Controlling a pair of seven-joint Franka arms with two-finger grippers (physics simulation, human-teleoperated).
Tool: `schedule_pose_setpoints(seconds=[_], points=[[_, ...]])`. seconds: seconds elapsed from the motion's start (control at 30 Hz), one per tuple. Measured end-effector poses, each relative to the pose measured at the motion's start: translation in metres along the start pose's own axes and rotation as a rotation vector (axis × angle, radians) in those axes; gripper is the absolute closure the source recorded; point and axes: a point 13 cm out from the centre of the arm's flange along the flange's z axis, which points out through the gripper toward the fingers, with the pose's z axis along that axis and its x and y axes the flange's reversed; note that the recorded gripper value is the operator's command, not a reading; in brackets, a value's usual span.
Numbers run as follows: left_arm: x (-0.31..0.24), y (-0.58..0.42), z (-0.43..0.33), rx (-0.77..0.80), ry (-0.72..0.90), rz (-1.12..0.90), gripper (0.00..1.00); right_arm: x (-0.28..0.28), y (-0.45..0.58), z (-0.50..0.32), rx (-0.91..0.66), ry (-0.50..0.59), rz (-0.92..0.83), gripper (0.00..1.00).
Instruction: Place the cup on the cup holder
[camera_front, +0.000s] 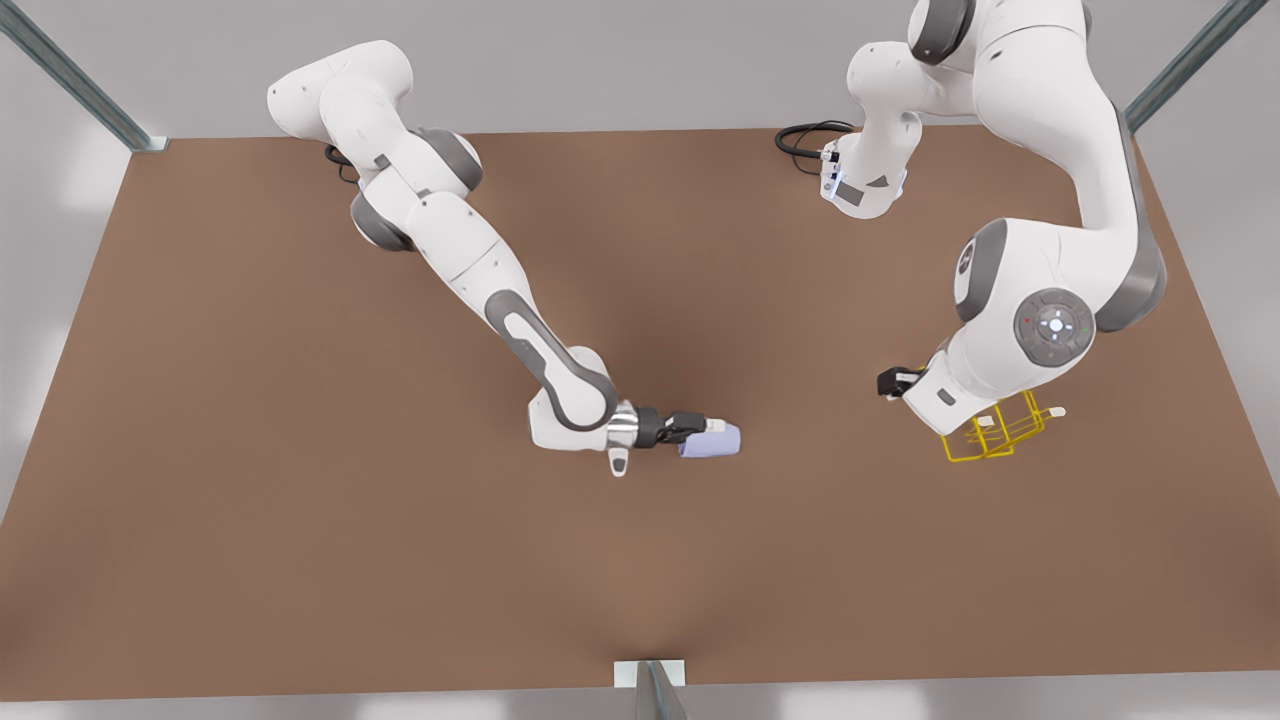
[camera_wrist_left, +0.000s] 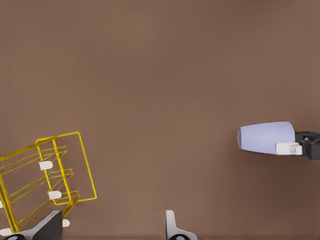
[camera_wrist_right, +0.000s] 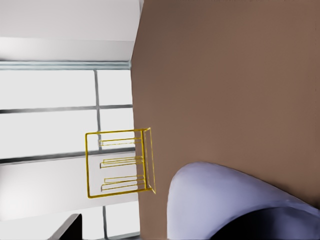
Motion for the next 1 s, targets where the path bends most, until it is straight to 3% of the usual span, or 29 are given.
schedule_pose_setpoints(seconds=[0.27,0.4,0.53,0.6,0.67,0.8,0.9,1.0], points=[[0.009,-0.049,-0.002,-0.001,0.001,0.047,0.0,-0.021,0.003,-0.071,0.061,-0.033,-0.045,0.13],[0.015,-0.102,0.006,0.068,0.017,0.052,0.0,-0.044,0.026,-0.15,0.107,-0.075,-0.096,0.04],[0.007,-0.136,0.04,0.108,0.052,0.127,0.0,-0.106,0.066,-0.379,0.373,-0.062,-0.349,0.04],[0.0,-0.157,0.072,0.103,0.066,0.229,0.0,-0.098,0.104,-0.506,0.585,0.018,-0.467,0.0],[-0.008,-0.172,0.094,0.103,0.056,0.337,0.0,-0.06,0.145,-0.571,0.8,0.139,-0.532,0.0],[-0.022,-0.205,0.129,0.107,-0.007,0.583,0.0,-0.042,0.194,-0.675,1.114,0.218,-0.471,0.0],[-0.031,-0.21,0.151,0.104,-0.056,0.751,0.0,-0.033,0.194,-0.715,1.259,0.249,-0.366,0.0],[-0.042,-0.212,0.169,0.097,-0.098,0.905,0.0,-0.026,0.214,-0.751,1.321,0.178,-0.298,0.0]])
